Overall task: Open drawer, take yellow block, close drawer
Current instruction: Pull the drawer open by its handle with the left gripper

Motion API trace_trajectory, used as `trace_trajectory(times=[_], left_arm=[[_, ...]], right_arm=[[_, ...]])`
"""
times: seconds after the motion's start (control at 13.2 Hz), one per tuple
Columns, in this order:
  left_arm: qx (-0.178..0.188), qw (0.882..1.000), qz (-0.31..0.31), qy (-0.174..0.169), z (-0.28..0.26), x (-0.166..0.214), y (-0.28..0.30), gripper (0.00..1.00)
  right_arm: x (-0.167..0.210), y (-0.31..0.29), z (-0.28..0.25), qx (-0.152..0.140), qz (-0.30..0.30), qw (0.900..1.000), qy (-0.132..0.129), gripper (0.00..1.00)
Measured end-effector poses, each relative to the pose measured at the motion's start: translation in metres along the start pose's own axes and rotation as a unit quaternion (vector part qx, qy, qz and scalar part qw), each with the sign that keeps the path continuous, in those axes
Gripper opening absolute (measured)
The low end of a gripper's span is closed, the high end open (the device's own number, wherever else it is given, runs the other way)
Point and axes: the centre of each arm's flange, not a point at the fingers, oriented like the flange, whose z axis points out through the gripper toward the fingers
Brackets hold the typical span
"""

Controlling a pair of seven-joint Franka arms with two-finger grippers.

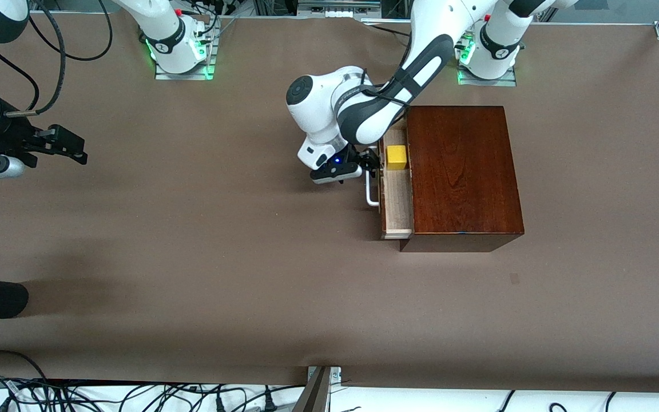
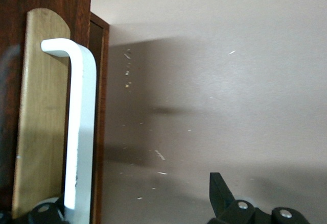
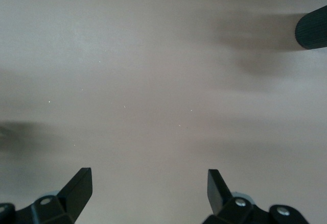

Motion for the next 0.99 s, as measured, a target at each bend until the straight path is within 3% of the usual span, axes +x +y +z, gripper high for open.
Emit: trace_trajectory(times=[0.99], left_arm=[[-0.016, 1.000, -0.021, -0.015, -0.012, 0.010, 0.008, 1.00]], right_arm=[[0.000, 0.001, 0.000, 0.000, 0.001, 1.000, 0.000, 1.00]])
